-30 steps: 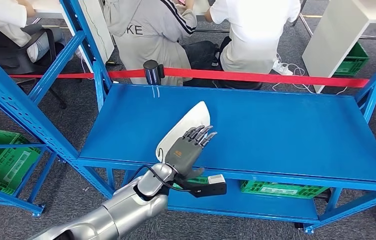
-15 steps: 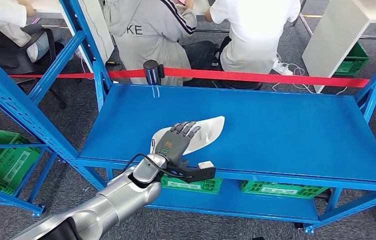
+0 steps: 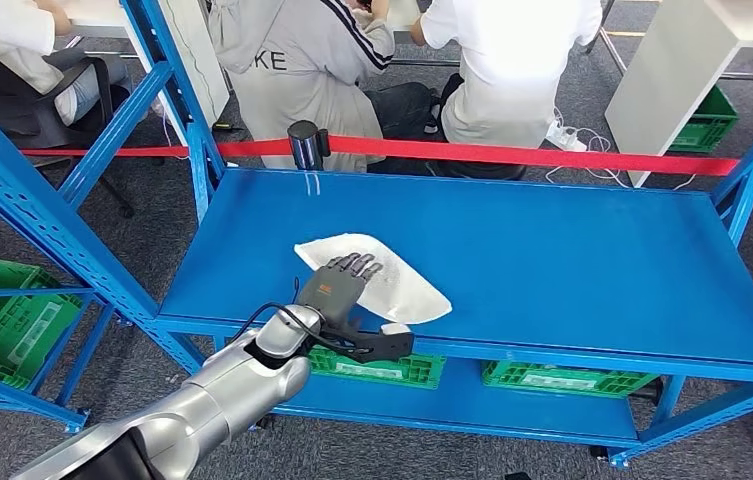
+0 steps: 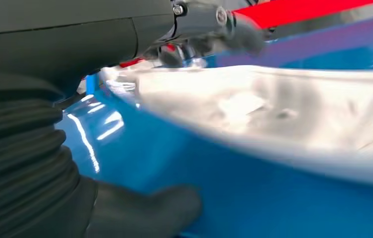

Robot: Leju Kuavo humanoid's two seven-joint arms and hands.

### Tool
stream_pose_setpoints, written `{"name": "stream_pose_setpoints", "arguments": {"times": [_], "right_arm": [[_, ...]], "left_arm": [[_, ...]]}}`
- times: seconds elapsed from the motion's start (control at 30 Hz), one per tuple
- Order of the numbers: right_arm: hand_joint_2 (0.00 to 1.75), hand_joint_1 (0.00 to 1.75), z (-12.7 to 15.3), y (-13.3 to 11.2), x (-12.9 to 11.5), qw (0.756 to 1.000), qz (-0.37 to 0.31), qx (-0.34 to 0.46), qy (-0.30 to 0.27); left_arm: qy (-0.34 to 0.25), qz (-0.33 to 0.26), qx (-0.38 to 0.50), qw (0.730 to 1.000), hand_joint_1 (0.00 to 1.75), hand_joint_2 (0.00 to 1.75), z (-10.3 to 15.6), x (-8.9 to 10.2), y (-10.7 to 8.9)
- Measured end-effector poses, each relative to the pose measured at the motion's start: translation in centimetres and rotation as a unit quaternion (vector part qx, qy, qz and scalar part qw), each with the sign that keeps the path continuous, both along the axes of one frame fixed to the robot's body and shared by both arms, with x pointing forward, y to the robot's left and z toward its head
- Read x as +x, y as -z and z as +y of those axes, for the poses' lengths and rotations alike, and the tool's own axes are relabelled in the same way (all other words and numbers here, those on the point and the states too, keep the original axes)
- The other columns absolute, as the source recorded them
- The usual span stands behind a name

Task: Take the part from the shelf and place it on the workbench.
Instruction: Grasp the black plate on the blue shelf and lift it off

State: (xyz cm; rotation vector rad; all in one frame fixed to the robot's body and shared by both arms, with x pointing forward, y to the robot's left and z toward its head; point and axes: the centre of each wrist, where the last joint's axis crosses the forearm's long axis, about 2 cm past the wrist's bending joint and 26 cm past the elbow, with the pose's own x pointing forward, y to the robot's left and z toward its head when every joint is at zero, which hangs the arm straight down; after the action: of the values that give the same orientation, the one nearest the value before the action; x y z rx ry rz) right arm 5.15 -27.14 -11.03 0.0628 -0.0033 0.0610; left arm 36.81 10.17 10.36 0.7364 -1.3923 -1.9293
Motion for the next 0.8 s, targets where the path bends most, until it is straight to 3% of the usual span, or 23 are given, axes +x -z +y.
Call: {"name": "stream_pose_setpoints", "arguments": {"times": [0.8], "right_arm": [[0.0, 0.0, 0.0, -0.02, 0.14, 1.0, -0.002, -0.001, 0.0]], "left_arm": [[0.003, -0.005, 0.008, 1.0, 1.75, 1.75, 0.42, 0.17, 0.07]]}}
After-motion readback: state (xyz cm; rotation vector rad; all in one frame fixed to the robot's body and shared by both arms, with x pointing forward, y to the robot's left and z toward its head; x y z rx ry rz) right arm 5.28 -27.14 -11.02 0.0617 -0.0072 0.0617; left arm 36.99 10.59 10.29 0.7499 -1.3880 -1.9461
